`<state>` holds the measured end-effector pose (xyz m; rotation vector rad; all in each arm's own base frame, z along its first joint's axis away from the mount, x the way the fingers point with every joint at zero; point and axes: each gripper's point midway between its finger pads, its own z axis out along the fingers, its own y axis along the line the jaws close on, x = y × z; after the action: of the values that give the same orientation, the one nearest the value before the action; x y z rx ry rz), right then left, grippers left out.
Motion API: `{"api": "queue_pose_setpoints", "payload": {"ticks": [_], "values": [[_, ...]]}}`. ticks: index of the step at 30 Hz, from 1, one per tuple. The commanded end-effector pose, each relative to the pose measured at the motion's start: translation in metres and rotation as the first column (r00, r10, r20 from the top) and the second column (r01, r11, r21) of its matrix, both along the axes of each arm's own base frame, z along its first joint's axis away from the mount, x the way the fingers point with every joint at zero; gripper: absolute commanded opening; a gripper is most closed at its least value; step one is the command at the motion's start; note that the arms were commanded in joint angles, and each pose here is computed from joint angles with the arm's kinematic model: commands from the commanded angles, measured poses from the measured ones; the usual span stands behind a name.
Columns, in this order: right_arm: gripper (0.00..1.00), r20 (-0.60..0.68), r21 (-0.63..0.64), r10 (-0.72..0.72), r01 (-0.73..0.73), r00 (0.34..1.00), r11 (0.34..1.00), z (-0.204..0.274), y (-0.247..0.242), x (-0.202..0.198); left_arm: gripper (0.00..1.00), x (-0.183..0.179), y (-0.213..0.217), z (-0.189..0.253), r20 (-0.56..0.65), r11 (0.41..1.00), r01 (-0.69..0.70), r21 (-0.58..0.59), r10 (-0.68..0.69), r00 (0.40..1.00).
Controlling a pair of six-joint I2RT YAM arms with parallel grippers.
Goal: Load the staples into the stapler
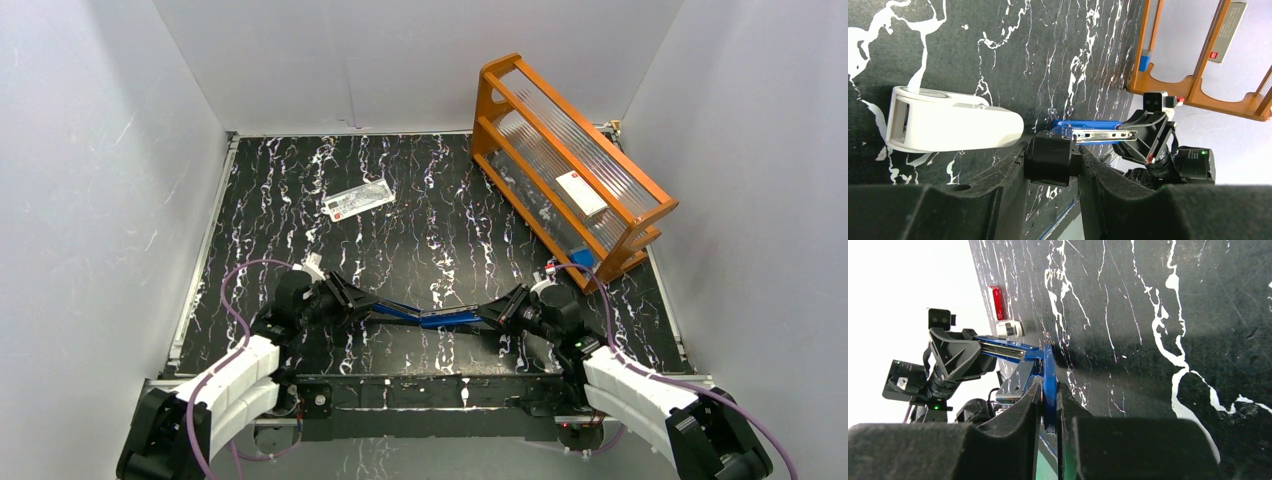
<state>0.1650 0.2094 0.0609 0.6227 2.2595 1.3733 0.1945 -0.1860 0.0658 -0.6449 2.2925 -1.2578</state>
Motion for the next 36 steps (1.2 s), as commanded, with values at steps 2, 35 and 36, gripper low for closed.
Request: {"api": "queue_pose_setpoints", "payload": {"ticks": [2, 35, 36], "values": [[0.06, -0.046, -0.044, 0.029, -0.031, 0.999, 0.999, -0.029, -0.009, -0.019, 0.21, 0.009, -0.006, 0.027, 0.101, 0.998, 0.055, 0.022, -0.057, 0.993], [0.59, 0.2, -0.323, 0.217, -0.145, 0.956, 0.935, 0.03, -0.005, 0.018, 0.26, 0.15, -0.052, 0.103, 0.454, 0.813, 0.533, 0.236, -0.577, 0.679], [0.59, 0.214, -0.346, 0.243, -0.159, 0.946, 0.925, 0.034, -0.004, 0.02, 0.26, 0.156, -0.053, 0.1, 0.458, 0.803, 0.554, 0.22, -0.586, 0.668]]}}
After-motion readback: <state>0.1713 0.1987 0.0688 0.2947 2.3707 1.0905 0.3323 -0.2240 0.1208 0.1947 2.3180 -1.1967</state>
